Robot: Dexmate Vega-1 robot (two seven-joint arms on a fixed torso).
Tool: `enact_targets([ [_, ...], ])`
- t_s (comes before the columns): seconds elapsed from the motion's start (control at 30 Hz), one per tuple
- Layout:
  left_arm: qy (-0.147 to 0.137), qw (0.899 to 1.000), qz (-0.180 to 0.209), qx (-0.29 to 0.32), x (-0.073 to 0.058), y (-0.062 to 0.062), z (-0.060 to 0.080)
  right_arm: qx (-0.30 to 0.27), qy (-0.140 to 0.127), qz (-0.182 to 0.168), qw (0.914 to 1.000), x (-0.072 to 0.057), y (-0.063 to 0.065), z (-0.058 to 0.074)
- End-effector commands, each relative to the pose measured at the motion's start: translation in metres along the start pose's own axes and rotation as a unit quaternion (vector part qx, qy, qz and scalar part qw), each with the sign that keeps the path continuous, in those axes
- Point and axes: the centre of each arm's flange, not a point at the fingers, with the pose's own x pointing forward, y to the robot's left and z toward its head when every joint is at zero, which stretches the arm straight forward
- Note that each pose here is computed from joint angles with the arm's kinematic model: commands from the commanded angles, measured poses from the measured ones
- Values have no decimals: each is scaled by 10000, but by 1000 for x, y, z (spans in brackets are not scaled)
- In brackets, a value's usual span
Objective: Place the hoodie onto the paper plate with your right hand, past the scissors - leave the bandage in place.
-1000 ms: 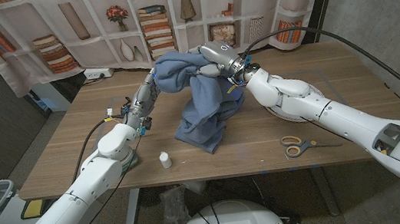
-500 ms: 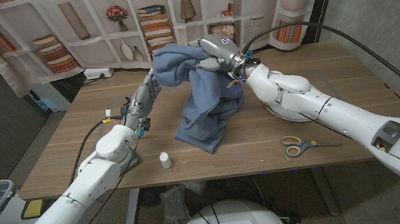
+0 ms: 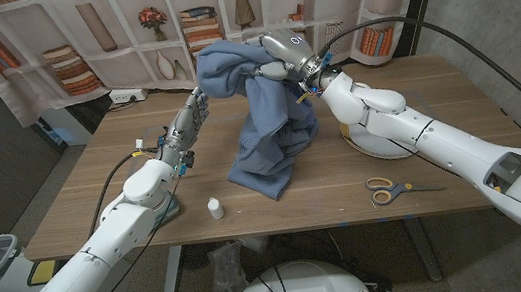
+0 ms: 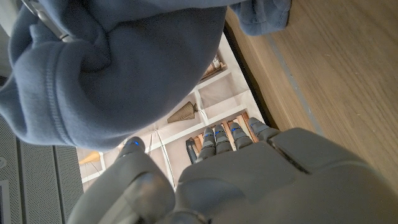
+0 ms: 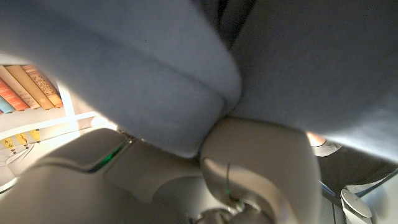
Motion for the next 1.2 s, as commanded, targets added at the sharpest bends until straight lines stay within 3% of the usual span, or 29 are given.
enact_targets([
  [0.03,-12,10000,-39,6,6,1,0,43,-19,-228,9997,10,-19,-2],
  [1.2,-8,10000,-65,-22,4,-3,-1,-89,-130,-612,9980,34,-66,1],
])
